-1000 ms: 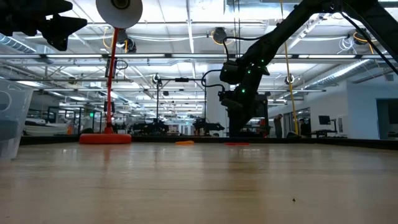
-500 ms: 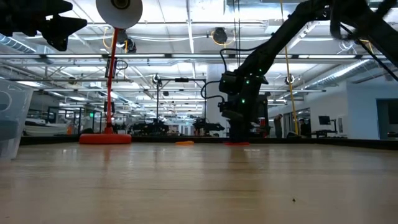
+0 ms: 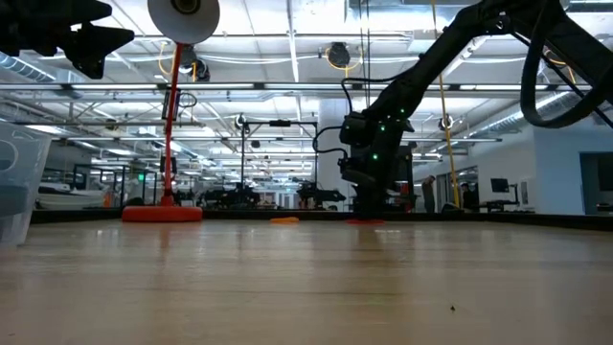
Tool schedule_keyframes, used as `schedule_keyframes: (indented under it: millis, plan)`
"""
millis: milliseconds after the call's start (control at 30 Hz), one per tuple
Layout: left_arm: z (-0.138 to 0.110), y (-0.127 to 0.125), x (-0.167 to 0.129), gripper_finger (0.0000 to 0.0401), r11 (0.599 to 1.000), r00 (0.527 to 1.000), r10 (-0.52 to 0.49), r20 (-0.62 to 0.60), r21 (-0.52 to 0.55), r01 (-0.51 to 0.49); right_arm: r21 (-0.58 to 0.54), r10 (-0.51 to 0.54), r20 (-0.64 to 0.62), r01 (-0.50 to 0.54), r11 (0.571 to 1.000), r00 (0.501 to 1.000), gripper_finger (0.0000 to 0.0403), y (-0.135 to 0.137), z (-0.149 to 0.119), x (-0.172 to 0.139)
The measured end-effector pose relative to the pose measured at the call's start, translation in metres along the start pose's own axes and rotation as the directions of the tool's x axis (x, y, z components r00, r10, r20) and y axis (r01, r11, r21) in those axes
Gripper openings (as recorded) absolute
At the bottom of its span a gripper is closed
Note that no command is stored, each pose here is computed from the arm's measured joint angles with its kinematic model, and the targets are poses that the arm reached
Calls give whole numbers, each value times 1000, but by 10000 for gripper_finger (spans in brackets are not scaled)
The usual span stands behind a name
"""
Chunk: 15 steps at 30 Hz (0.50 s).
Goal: Pick and place rubber bands into bin
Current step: Put the red rubber band into the transparent bin
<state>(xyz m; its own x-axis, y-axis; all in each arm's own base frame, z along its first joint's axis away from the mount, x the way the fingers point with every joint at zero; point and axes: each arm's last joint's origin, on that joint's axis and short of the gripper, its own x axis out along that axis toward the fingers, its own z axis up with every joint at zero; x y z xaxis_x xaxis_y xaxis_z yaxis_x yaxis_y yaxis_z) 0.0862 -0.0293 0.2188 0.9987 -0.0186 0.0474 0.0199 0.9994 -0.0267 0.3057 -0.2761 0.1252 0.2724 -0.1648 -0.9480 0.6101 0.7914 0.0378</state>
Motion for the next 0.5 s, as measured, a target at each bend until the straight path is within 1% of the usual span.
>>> schedule_keyframes:
  millis: [100, 167, 300, 433, 500]
  plan:
    - [0, 0, 0, 225, 1000, 1000, 0, 0, 0, 0, -15, -6, 3, 6, 1000, 1000, 22, 0, 0, 0]
    - [0, 0, 0, 225, 1000, 1000, 0, 0, 1, 0, -32, -6, 6, 6, 999, 1000, 6, 0, 0, 1]
    - [0, 0, 0, 225, 1000, 1000, 0, 0, 3, 0, -22, -8, 14, 8, 1000, 1000, 8, 0, 1, 1]
    - [0, 0, 0, 225, 1000, 1000, 0, 0, 28, 0, -26, -8, 19, 9, 1000, 1000, 3, 0, 1, 0]
    - [0, 0, 0, 225, 1000, 1000, 0, 0, 29, 0, -32, -9, 30, 10, 999, 1000, 2, 0, 2, -5]
